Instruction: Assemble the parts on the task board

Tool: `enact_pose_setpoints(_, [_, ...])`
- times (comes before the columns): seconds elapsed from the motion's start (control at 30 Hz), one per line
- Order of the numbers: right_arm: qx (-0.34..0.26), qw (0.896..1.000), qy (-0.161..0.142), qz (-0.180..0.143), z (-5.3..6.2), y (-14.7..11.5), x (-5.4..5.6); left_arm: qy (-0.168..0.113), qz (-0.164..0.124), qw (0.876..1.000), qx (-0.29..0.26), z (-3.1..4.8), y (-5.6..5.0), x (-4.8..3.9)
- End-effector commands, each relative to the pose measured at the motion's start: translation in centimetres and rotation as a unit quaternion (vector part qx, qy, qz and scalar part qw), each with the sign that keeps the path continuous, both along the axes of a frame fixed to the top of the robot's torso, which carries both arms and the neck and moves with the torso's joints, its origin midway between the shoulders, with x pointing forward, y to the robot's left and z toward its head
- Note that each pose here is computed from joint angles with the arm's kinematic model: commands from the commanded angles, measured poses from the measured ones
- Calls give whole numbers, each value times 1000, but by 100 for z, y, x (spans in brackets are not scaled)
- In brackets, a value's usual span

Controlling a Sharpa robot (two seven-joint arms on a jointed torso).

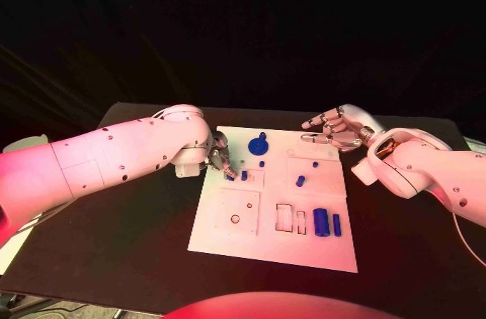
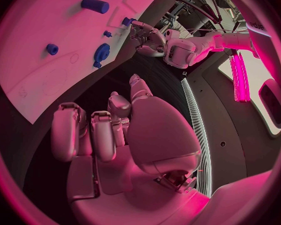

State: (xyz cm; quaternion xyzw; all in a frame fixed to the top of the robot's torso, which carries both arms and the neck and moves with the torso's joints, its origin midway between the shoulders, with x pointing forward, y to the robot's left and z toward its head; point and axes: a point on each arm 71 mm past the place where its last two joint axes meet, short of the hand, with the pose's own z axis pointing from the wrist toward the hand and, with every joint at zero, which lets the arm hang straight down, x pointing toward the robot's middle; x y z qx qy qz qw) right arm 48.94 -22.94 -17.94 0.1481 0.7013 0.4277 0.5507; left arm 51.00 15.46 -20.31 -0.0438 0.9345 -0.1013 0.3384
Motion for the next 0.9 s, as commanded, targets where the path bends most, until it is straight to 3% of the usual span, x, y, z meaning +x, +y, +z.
enact_pose_setpoints(0.03, [-1,1000,0,11,-2,24,-10,4,-10,1000,23,-13,5,8])
enact_pose_setpoints(0.37, [-1,1000,-1,11,-1,29,-9,-25,-6,999,37,8,-5,51])
enact_pose_setpoints(0.9, [-1,1000,0,12,-3,29,-8,-23,-16,999,42,14,-18,17])
